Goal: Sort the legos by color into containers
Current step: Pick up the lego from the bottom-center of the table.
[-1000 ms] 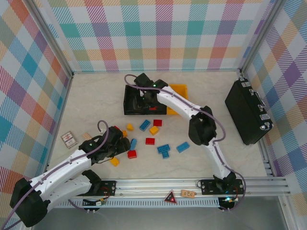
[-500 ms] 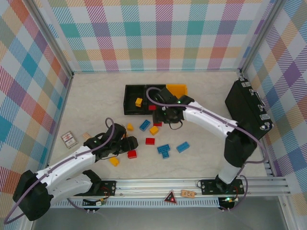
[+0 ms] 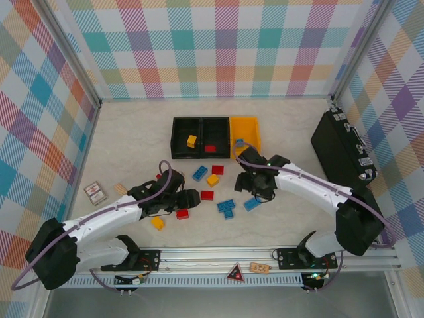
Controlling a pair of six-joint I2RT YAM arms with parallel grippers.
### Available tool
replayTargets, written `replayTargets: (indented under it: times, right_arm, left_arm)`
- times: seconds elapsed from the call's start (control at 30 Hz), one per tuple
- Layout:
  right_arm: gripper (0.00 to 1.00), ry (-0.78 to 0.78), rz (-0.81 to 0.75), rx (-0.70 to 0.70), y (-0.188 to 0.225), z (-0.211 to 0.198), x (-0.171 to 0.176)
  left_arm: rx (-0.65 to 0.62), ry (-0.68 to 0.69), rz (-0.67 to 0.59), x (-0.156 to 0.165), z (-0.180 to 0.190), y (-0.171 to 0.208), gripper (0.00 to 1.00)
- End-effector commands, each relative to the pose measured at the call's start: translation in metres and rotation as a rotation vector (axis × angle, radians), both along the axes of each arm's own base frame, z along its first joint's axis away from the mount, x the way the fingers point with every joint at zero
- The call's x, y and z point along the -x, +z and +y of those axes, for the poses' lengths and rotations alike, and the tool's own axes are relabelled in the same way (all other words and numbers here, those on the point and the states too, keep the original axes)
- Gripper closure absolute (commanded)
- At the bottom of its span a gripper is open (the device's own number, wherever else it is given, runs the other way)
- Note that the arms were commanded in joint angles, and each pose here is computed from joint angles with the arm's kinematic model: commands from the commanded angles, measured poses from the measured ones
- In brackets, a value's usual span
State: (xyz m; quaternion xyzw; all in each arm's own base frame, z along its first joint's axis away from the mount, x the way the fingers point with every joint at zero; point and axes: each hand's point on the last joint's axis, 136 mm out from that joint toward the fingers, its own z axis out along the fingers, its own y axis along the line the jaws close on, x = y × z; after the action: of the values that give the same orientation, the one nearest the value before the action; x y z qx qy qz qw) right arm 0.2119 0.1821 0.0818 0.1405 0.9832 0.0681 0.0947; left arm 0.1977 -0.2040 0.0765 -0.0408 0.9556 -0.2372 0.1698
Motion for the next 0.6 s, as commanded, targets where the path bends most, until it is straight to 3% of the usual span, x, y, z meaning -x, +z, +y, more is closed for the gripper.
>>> replayTargets:
  times: [0.0, 0.27, 0.57]
  right_arm:
    - [0.17, -0.133, 0.015, -0.036, -0.007, -0.005, 0.007]
    - [0.20, -0.151, 0.078, -0.037, -0.036, 0.003, 0.009]
    - [0.38, -0.138, 0.128, -0.037, -0.060, 0.011, 0.010]
  left_arm:
    - [0.024, -0.031, -0.033, -0.004, -0.012, 0.009, 0.30]
    - [0.012, -0.031, -0.035, -0.001, -0.010, 0.007, 0.30]
    - [0.014, -0.028, -0.036, 0.001, -0.009, 0.008, 0.30]
